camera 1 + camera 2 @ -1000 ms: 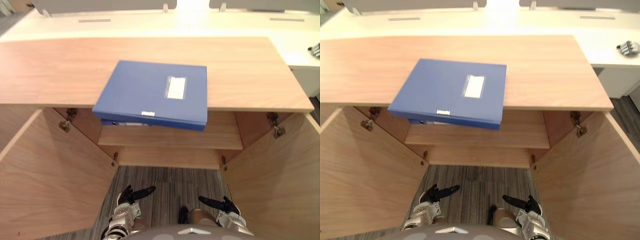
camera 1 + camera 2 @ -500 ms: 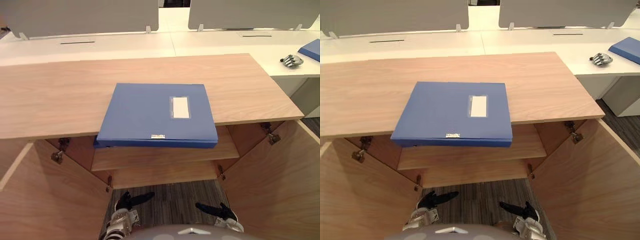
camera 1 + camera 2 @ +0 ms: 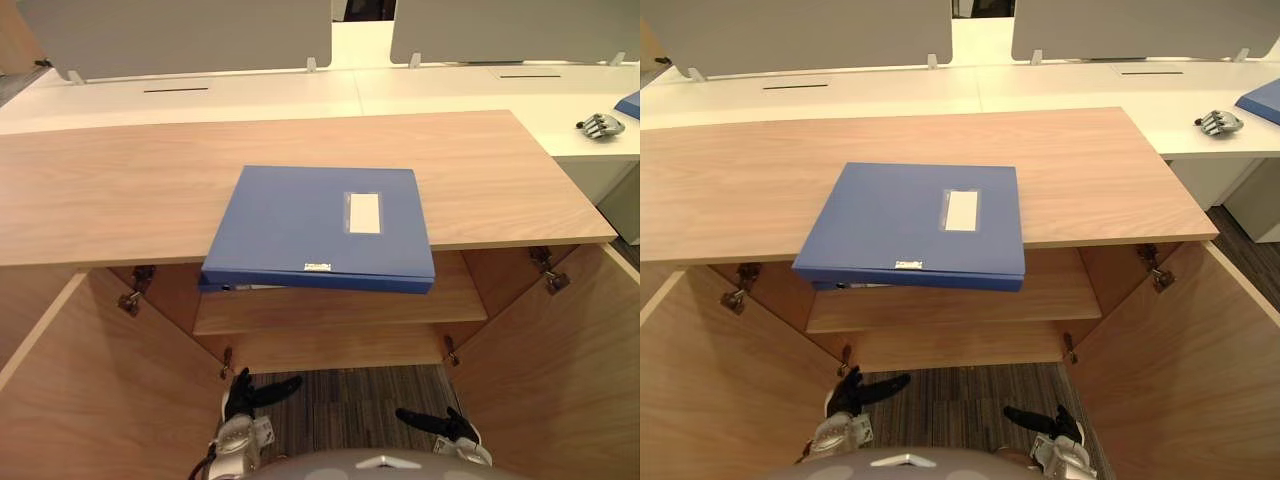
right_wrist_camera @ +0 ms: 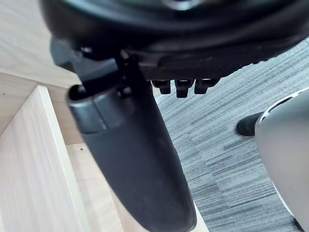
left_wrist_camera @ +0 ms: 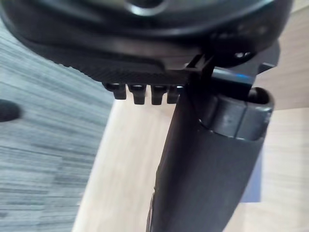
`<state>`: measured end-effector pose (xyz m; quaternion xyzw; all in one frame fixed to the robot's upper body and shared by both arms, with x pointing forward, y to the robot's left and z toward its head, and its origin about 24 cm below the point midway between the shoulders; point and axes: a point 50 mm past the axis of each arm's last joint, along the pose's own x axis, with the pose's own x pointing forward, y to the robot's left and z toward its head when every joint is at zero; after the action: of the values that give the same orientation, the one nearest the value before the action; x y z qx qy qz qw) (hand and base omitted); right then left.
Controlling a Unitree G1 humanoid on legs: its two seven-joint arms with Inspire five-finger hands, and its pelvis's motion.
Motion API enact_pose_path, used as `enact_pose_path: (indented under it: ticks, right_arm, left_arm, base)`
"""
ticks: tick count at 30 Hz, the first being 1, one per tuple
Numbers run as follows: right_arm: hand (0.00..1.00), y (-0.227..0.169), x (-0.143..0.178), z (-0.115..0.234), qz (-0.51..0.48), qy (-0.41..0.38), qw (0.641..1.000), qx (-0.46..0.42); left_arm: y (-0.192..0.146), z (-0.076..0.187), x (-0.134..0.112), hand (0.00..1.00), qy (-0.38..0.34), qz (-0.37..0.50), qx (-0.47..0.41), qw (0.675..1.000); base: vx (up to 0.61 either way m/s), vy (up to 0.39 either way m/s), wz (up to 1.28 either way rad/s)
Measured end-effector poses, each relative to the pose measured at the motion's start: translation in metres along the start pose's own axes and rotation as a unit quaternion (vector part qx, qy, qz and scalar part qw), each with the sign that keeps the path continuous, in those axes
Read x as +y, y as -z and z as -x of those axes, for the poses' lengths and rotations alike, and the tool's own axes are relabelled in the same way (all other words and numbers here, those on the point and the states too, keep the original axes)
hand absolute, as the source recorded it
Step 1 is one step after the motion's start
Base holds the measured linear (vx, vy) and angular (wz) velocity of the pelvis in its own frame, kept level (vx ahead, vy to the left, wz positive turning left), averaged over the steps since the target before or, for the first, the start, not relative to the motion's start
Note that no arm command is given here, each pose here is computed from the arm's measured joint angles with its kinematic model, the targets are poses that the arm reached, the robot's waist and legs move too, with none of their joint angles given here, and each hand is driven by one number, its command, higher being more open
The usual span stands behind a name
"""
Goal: Walk over to the cabinet, pick up the folder, carry it to the office cabinet, place the folder inside the office cabinet, then close the office cabinet door
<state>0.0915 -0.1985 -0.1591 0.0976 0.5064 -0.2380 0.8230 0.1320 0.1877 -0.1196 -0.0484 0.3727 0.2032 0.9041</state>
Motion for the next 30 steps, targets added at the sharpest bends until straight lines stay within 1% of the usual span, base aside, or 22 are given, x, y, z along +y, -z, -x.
enact_pose_path:
  ticks: [5,10,13,18,22,30]
  right_arm:
    - [1.0,0.0,-0.001,0.003,0.012,-0.004,1.0,-0.014]
    - [1.0,0.001,-0.001,0.004,0.012,-0.008,1.0,-0.015]
    - [1.0,0.005,-0.001,0.005,0.011,-0.008,1.0,-0.011]
    - [1.0,0.006,0.002,0.007,0.007,-0.014,1.0,-0.012]
    - [1.0,0.011,0.003,0.008,0.004,-0.014,1.0,-0.006]
    - [1.0,0.016,0.005,0.01,0.001,-0.021,1.0,-0.002]
  left_arm:
    - [-0.038,0.016,0.003,1.0,0.008,0.033,-0.105,0.994]
    - [-0.082,0.036,-0.007,1.0,0.039,0.058,-0.218,0.973]
    - [-0.101,0.047,-0.013,1.0,0.056,0.072,-0.268,0.959]
    - [-0.121,0.066,-0.014,1.0,0.075,0.089,-0.324,0.939]
    - [-0.136,0.083,-0.01,1.0,0.073,0.102,-0.368,0.921]
    - [-0.132,0.093,-0.007,1.0,0.067,0.111,-0.365,0.922]
  base:
    - [-0.07,0.019,0.1]
    - [-0.02,0.006,0.19]
    - [0.03,-0.005,0.05]
    - [0.04,-0.006,0.06]
    - [0.02,0.005,0.15]
    - [-0.02,0.011,0.05]
